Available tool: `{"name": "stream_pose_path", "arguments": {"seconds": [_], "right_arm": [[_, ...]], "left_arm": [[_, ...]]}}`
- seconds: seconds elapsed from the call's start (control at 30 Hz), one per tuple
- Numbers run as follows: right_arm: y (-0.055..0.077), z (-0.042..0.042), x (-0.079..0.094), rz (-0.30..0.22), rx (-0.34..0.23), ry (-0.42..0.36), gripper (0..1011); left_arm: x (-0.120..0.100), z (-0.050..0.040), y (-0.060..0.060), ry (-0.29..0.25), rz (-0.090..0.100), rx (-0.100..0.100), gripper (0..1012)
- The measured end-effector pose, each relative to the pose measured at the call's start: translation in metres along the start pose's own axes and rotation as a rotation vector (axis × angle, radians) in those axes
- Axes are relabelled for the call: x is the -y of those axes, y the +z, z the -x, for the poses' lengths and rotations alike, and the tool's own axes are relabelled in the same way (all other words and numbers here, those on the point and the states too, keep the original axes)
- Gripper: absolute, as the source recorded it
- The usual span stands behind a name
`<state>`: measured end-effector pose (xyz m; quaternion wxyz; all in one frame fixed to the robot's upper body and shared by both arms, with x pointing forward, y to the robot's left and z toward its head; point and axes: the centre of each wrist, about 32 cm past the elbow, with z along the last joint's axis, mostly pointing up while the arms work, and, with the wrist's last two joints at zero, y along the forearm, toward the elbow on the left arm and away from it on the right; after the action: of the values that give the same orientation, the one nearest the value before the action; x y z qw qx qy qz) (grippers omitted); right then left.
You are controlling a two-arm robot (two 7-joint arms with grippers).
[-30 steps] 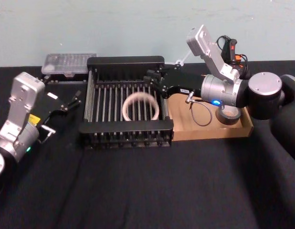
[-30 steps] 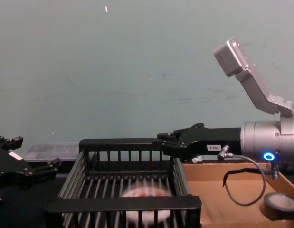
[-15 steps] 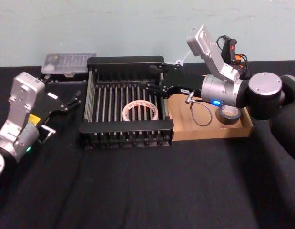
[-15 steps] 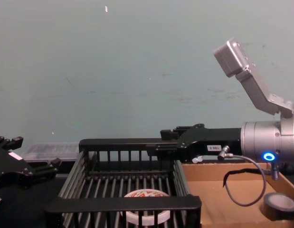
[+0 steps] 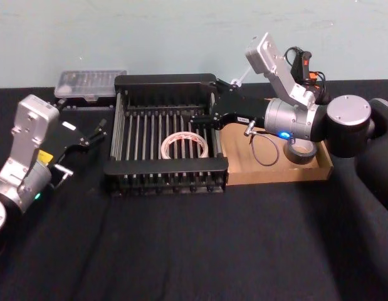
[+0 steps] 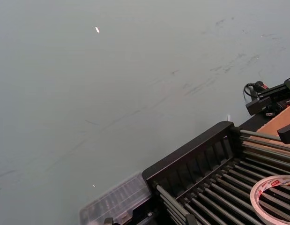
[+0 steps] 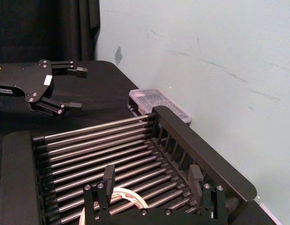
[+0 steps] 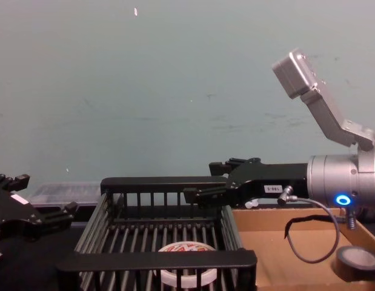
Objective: Pick up the white tape and place it into the black box , Pick up the silver tape and place it into the brown box.
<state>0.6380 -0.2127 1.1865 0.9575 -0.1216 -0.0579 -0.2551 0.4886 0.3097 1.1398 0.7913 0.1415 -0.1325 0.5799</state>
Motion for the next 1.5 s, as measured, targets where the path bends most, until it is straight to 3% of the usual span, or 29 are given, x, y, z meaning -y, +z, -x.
{"name": "stream_pose_path", "arguments": {"seconds": [0.53,0.7,0.97,1.07,1.5], "right_arm": [[0.000,0.0002,0.000,0.001,0.000,-0.001,1002],[0.002,0.0027,0.002,-0.002,0.003,-0.035,1002],[0.002,0.0142,0.012,-0.026,0.023,-0.189,1002],[0.000,0.0208,0.021,-0.034,0.024,-0.284,1002],[-0.011,0.0381,0.061,-0.010,0.026,-0.575,1002]], "left_arm": [[0.000,0.0000,0.000,0.000,0.000,0.000,1001],[0.000,0.0000,0.000,0.000,0.000,0.000,1001],[0.000,0.0000,0.000,0.000,0.000,0.000,1001],[0.000,0.0000,0.000,0.000,0.000,0.000,1001],[0.000,0.0000,0.000,0.000,0.000,0.000,1002]]}}
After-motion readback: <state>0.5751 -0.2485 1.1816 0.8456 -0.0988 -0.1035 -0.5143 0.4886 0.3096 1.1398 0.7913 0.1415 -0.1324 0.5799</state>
